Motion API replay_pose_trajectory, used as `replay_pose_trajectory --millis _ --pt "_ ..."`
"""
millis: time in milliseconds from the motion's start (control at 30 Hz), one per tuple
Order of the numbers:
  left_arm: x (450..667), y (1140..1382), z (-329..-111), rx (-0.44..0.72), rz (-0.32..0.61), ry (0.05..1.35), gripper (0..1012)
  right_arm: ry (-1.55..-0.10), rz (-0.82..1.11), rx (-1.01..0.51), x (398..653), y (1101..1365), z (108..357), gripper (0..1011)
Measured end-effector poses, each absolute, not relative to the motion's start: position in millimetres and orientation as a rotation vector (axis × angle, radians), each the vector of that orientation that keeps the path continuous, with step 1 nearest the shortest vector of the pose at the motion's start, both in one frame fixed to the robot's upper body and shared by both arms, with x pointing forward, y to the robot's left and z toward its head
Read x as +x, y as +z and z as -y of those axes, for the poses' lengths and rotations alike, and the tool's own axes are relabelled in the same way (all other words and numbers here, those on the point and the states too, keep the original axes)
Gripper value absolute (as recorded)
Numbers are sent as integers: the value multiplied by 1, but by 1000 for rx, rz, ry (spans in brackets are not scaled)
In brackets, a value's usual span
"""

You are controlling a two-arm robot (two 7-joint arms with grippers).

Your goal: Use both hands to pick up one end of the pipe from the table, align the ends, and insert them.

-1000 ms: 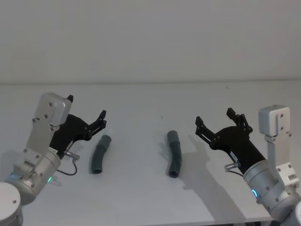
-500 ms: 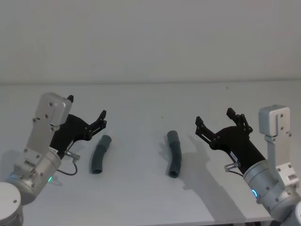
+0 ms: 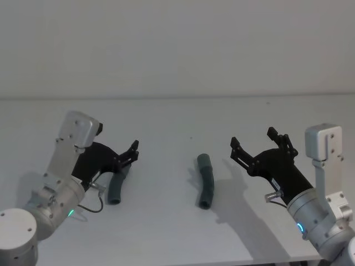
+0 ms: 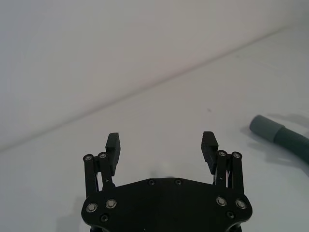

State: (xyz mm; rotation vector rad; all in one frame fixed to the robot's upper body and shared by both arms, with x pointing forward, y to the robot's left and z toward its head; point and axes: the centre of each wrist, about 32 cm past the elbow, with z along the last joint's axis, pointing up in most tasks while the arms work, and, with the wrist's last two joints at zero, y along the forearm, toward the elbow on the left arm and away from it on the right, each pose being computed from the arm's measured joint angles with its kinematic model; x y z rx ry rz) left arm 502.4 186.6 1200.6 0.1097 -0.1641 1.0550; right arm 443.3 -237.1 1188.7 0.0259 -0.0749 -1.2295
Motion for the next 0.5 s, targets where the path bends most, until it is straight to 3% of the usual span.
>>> replay_pose_trajectory --millis 500 --pt "505 1199 -169 223 -19 1066 1001 -1230 75 26 443 1189 237 1004"
